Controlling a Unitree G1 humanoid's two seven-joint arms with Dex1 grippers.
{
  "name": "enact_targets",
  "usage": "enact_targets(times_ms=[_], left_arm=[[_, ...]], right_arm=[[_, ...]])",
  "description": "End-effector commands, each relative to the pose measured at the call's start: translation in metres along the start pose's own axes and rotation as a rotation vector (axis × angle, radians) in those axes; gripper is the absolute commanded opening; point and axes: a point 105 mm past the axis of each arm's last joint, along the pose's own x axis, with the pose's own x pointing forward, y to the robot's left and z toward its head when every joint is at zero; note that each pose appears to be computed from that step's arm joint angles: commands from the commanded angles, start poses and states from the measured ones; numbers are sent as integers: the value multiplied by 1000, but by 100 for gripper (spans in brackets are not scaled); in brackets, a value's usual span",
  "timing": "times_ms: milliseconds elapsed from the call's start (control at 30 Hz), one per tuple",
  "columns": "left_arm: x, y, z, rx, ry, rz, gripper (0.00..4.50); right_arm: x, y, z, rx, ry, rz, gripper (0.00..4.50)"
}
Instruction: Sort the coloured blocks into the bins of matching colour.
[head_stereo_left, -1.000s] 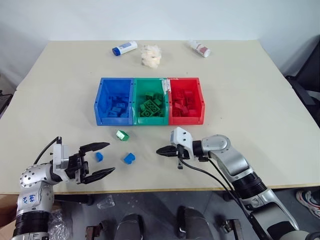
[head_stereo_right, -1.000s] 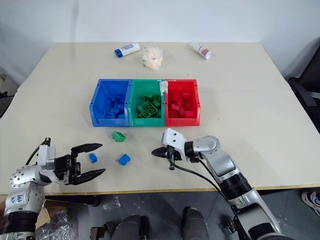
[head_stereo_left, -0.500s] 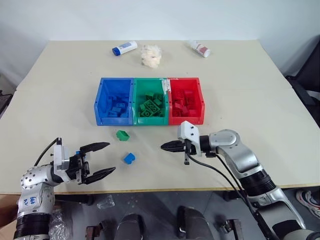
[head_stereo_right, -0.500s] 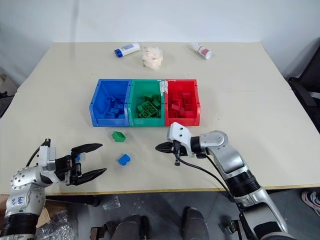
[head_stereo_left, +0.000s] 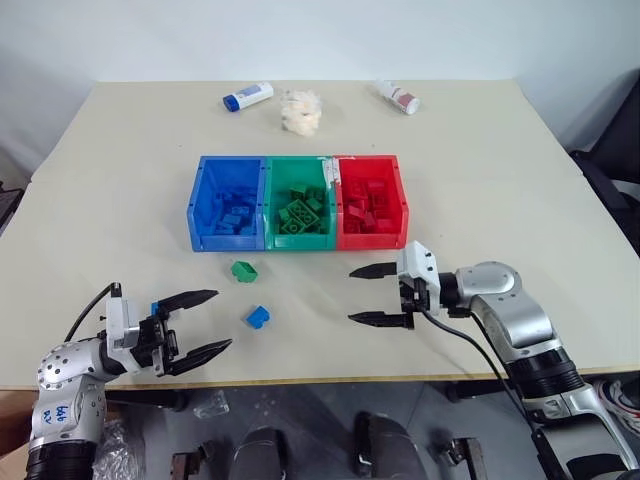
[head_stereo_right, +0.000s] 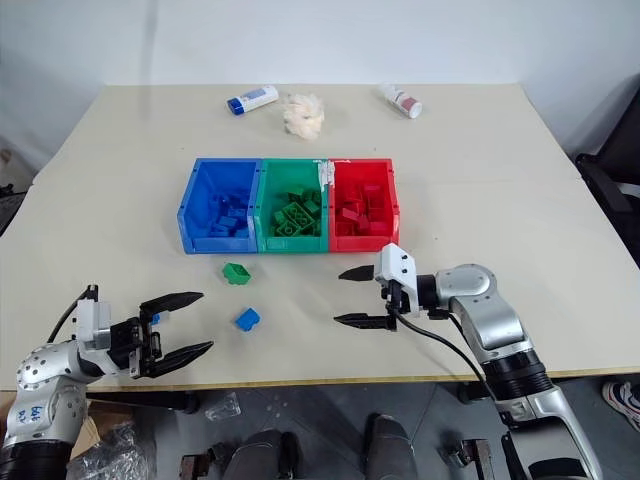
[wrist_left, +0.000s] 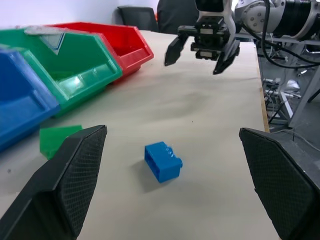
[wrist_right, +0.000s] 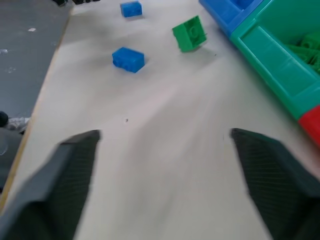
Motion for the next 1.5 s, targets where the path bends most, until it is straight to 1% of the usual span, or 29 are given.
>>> enact_targets(times_ms=[33, 100, 233, 300, 400, 500, 633, 733, 833, 967, 1067, 1167, 1267, 1500], left_arm=[[2, 0, 8, 33, -16, 39, 450], [3, 0, 8, 42, -4, 72, 450], [3, 0, 14, 75, 8, 166, 450], [-3, 1, 13, 74, 48, 270, 450], [-7, -8, 14, 76, 86, 315, 450], [-15, -14, 11, 66, 150, 406, 450], [-20, -35, 5, 44, 214, 448, 450], [-8, -42, 1, 29, 225, 441, 450], [9, -43, -4, 33, 233, 410, 450], [26, -37, -15, 42, 263, 384, 450], [38, -27, -30, 73, 318, 347, 450], [43, -22, -39, 77, 352, 323, 450], [48, -22, -42, 77, 363, 286, 391], [50, -21, -45, 101, 383, 222, 172]], right_arm=[[-8, -2, 9, -48, -44, -4, 445], [-10, -1, 15, -43, -110, 8, 445], [-16, -3, 9, -28, -87, 17, 445], [-20, 0, 5, -15, -82, 42, 445], [-24, 1, 4, -14, -74, 66, 445], [-29, 2, 2, -2, -81, 93, 445], [-32, 2, -1, 3, -66, 107, 445], [-30, -1, -2, 1, -67, 106, 445], [-26, -3, -2, 0, -67, 108, 445], [-23, -5, -1, -12, -77, 99, 445], [-24, -5, 0, -17, -84, 78, 445], [-25, -5, 0, -21, -88, 56, 445], [-27, -6, 0, -24, -96, 25, 450], [-31, -5, 0, -19, -104, -9, 450]])
